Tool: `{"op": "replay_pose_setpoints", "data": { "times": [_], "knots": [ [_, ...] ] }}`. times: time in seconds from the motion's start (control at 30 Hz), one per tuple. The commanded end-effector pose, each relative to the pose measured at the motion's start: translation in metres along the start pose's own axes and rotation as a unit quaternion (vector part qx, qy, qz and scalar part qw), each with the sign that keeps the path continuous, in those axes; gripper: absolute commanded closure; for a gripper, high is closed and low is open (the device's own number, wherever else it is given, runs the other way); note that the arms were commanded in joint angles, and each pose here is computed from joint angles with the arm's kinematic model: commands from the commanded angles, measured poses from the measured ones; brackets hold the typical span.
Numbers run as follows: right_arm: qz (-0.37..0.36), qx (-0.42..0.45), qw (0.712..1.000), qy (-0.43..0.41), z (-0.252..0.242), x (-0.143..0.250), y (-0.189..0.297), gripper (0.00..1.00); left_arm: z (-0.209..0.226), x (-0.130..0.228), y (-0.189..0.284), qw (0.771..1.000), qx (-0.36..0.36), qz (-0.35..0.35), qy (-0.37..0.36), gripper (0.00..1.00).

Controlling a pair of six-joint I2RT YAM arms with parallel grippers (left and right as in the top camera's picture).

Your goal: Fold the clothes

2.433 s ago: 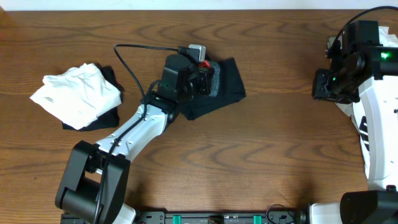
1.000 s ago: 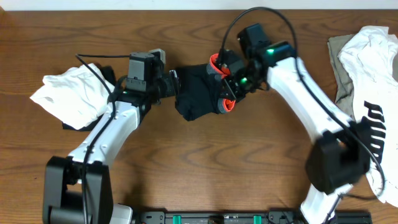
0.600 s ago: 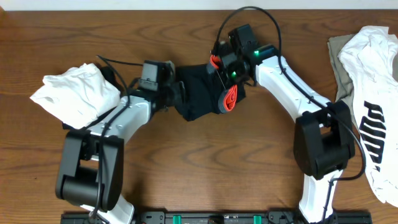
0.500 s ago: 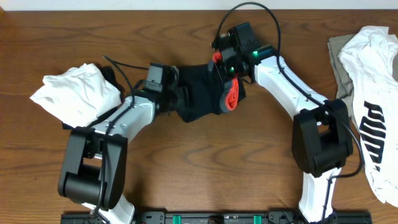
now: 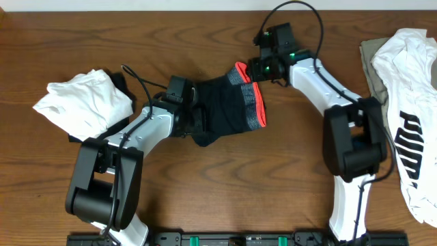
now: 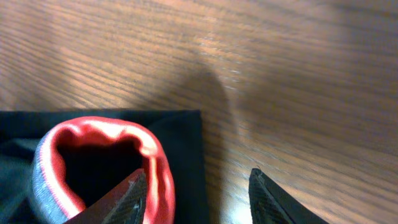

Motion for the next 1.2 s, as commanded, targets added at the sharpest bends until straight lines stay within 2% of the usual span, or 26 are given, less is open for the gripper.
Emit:
{"op": "replay_pose_setpoints", "data": {
  "times": [0.0, 0.13, 0.3, 0.37, 0.6, 0.83, 0.97, 1.17],
  "knots": [
    [-0.062, -0.003, 0.998, 0.009, 0.002, -0.032, 0.070, 0.48, 0.017, 0.010, -0.009, 0.999, -0.041, 0.014, 0.003, 0.40],
    [-0.033, -0.034, 0.996, 0.080, 0.020, -0.019, 0.107, 0.43, 0.017, 0.010, -0.009, 0.999, -0.041, 0.014, 0.003, 0.40],
    [0.048, -0.053, 0.981, 0.180, 0.031, 0.015, 0.099, 0.41, 0.017, 0.010, -0.009, 0.999, -0.041, 0.015, 0.003, 0.39],
    [0.069, -0.057, 0.977, 0.195, 0.030, 0.023, 0.089, 0.38, 0.017, 0.010, -0.009, 0.999, -0.041, 0.014, 0.003, 0.36],
    [0.095, -0.062, 0.976, 0.188, 0.022, 0.035, 0.051, 0.34, 0.017, 0.011, -0.009, 0.999, -0.040, 0.017, 0.003, 0.32],
    [0.084, -0.081, 0.975, 0.189, 0.023, 0.034, 0.037, 0.37, 0.017, 0.011, -0.009, 0.999, -0.040, 0.017, 0.003, 0.33],
    [0.084, -0.100, 0.973, 0.191, 0.031, 0.035, 0.031, 0.43, 0.017, 0.011, -0.009, 0.999, -0.040, 0.017, 0.003, 0.33],
    [0.098, -0.109, 0.968, 0.203, 0.041, 0.044, 0.017, 0.44, 0.017, 0.011, -0.009, 0.999, -0.040, 0.017, 0.003, 0.33]
  ]
}}
Point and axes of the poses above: each gripper's point midway between its finger pads, its own y axis back along the fingers, its own z axis along the line the jaws close on, x = y × z, the point moved 5 cm from there along y, back along the fingers, and after that the axes turned 7 degrees about y, right-handed, at the moved point
